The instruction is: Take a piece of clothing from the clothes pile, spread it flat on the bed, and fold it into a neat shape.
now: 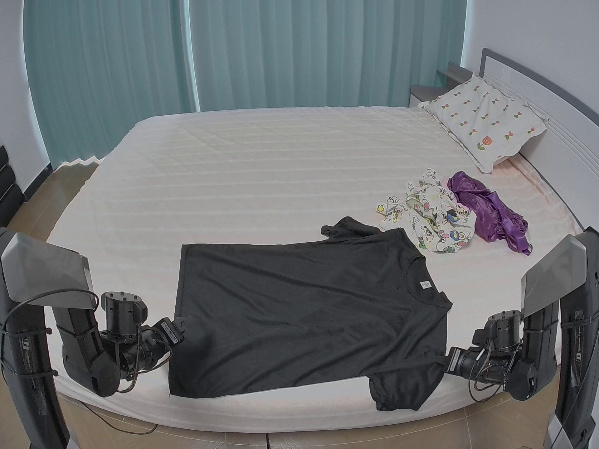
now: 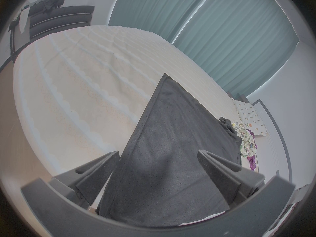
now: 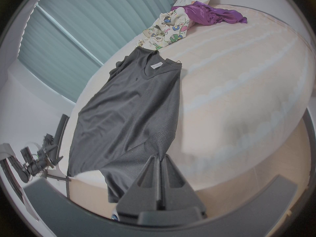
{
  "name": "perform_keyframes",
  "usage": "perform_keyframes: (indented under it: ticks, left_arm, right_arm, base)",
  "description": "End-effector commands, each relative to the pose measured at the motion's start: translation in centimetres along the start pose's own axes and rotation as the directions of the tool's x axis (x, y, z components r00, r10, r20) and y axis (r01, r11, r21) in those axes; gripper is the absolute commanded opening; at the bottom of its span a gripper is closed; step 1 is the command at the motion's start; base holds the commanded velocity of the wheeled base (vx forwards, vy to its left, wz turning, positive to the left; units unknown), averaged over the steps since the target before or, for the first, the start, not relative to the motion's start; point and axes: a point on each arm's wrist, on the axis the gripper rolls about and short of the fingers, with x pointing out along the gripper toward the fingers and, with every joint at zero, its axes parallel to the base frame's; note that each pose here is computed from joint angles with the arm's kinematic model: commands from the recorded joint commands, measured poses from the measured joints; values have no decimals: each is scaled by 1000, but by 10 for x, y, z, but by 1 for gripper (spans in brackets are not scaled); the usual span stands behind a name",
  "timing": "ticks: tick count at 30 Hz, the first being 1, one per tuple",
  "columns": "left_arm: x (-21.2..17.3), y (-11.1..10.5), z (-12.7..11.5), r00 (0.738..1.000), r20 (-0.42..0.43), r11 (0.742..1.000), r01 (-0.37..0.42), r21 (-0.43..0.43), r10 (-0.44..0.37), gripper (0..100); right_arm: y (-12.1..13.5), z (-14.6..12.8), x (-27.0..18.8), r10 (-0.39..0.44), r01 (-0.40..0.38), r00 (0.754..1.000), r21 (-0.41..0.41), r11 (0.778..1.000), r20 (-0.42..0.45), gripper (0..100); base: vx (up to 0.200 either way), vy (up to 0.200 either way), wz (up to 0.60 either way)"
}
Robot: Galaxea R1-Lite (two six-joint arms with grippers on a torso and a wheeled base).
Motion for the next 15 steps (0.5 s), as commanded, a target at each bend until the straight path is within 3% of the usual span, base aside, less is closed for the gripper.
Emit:
perform_keyframes:
  ticks: [1, 15]
  left_arm:
    - [1, 1, 0, 1000, 1, 1000, -4, 9, 4, 100]
    - [1, 4, -5, 1000, -20, 999, -23, 27, 24, 100]
  right_arm:
    - [-10, -3, -16, -42, 42, 999, -10, 999, -18, 0]
    - [-19, -20, -35, -110, 105, 989, -58, 993, -103, 0]
  base:
    - [0, 0, 0]
    - [0, 0, 0]
